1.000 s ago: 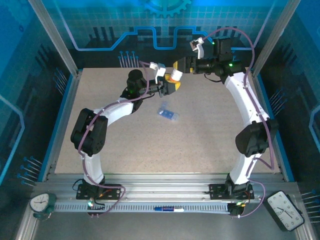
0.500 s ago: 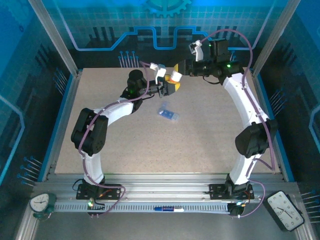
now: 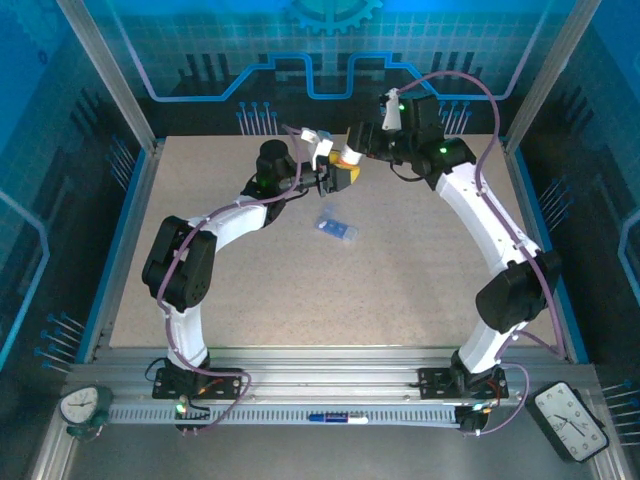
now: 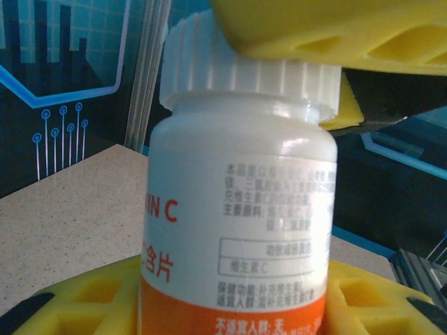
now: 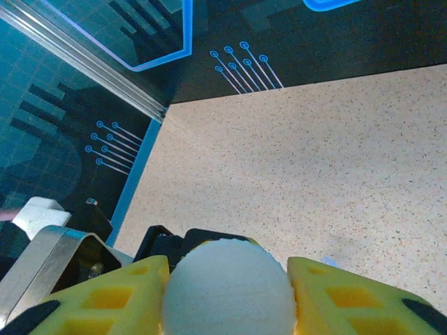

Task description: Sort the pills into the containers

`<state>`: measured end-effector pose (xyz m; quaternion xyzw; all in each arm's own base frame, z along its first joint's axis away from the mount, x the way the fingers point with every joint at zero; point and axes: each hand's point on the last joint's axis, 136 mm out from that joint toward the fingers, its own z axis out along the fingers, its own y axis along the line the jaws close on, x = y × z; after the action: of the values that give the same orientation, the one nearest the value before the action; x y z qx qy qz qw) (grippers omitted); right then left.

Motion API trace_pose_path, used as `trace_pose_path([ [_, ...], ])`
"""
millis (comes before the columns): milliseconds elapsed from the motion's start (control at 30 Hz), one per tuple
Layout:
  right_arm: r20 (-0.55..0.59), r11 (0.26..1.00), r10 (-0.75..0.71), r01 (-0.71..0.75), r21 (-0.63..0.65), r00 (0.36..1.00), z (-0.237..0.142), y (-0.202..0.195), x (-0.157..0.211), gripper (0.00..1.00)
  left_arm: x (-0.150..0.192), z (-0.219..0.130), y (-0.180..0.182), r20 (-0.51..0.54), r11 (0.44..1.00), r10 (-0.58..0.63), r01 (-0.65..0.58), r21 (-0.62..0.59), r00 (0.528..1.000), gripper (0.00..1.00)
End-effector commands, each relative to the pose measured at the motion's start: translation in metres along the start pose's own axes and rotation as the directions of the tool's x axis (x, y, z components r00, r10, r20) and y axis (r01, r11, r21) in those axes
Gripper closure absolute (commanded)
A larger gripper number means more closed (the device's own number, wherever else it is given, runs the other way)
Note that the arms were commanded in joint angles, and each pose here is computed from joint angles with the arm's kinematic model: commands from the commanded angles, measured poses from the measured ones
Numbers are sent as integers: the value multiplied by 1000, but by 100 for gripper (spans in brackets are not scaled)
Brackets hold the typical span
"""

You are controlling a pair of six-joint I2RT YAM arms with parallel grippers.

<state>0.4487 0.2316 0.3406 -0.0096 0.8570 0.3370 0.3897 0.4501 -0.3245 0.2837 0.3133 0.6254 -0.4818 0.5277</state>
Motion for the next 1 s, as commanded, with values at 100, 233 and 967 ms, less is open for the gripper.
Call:
trace_pose_path([
  [100, -81, 999, 10, -12, -29, 997, -14, 5, 0, 32, -42, -3, -9, 105, 994, 105, -103, -21, 989, 100],
  [233, -34, 996, -36, 33, -85, 999, -34, 10, -20, 19, -40, -3, -12, 102, 995, 94, -95, -2, 990, 100],
  [967, -117, 913, -295, 244, -326, 948, -21, 24, -15, 17, -40, -3, -29, 97, 994, 48, -58, 93, 994, 100],
])
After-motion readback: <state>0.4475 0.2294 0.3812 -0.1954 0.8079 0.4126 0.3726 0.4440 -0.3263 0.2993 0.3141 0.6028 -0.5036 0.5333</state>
